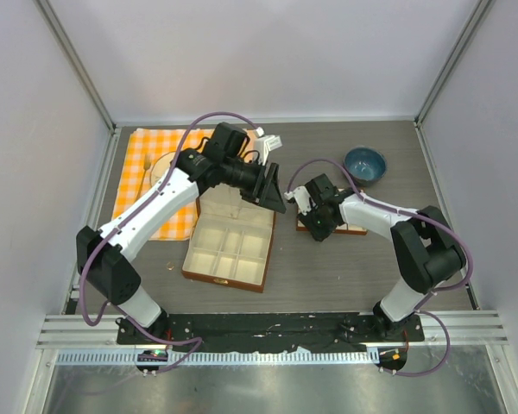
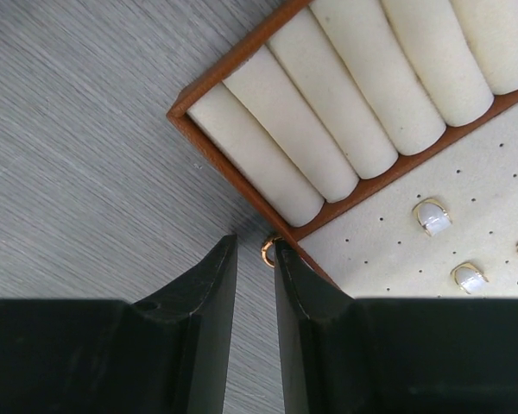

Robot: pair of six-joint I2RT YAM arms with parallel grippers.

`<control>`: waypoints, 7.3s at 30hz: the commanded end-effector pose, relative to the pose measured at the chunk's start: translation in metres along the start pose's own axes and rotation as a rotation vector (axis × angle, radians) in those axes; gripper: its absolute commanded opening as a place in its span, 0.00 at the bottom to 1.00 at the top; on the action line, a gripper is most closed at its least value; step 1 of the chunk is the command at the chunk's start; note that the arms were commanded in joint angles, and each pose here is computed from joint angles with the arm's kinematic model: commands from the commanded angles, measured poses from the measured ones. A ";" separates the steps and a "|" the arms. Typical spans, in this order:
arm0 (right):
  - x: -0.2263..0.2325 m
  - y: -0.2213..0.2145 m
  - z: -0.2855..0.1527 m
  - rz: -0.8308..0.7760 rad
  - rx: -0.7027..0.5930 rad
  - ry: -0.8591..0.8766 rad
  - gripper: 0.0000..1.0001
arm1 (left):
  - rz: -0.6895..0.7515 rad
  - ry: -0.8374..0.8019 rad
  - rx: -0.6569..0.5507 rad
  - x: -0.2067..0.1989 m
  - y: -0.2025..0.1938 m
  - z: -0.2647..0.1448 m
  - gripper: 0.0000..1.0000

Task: Organize the mixed jewelry
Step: Pick up the jewelry from the center of the board.

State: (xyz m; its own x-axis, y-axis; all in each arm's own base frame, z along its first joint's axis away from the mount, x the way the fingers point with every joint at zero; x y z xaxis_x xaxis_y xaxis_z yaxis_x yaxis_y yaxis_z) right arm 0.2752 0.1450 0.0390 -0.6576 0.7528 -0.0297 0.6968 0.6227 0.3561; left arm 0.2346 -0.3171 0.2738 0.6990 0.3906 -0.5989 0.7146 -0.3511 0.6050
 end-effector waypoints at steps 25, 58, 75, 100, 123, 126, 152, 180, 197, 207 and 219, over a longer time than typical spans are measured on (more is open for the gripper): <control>-0.003 -0.008 0.005 0.037 0.018 0.052 0.01 | 0.012 -0.034 -0.083 -0.009 0.011 -0.020 0.46; 0.095 0.121 -0.234 -0.405 -0.495 0.317 0.01 | -0.204 0.088 -0.404 0.056 0.053 -0.113 0.44; 0.100 0.188 -0.392 -0.299 -0.818 1.159 0.01 | 0.030 -0.043 -0.594 0.014 0.105 -0.152 0.45; 0.128 0.208 -0.398 -0.403 -0.786 1.263 0.01 | 0.701 -0.561 -0.542 -0.074 0.075 -0.120 0.51; 0.143 0.192 -0.393 -0.389 -0.729 1.320 0.01 | 1.019 -0.572 -0.589 -0.081 0.074 -0.128 0.52; 0.143 0.191 -0.391 -0.384 -0.725 1.321 0.01 | 1.029 -0.569 -0.599 -0.081 0.075 -0.130 0.51; 0.140 0.199 -0.378 -0.353 -0.715 1.315 0.01 | 1.033 -0.599 -0.646 -0.119 0.065 -0.157 0.47; 0.138 0.202 -0.387 -0.354 -0.737 1.298 0.01 | 1.004 -0.622 -0.628 -0.119 0.058 -0.150 0.20; 0.124 0.207 -0.379 -0.297 -0.752 1.258 0.09 | 0.981 -0.634 -0.630 -0.126 0.057 -0.156 0.00; 0.105 0.206 -0.384 -0.238 -0.822 1.157 0.36 | 0.948 -0.633 -0.602 -0.123 0.055 -0.153 0.00; 0.066 0.208 -0.377 -0.122 -0.909 0.774 0.39 | 0.665 -0.524 -0.532 -0.077 0.081 -0.128 0.00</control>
State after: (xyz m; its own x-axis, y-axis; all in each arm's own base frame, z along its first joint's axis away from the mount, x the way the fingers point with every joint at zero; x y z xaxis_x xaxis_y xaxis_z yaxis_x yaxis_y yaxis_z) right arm 0.2681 0.2547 0.4578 -0.8697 -0.0095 0.4936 0.4924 0.0551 0.8686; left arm 0.2181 -0.2655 0.4378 0.9516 -0.2959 -0.0828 0.1246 0.1251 0.9843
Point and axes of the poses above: each gripper's point midway between its finger pads, its own z axis out along the fingers, its own x axis along the line the jaws close on, y = z × x, the point moved 2 cm from there along -z, back along the fingers, and after that the axes turned 5 degrees about z, right-handed, at the moved point
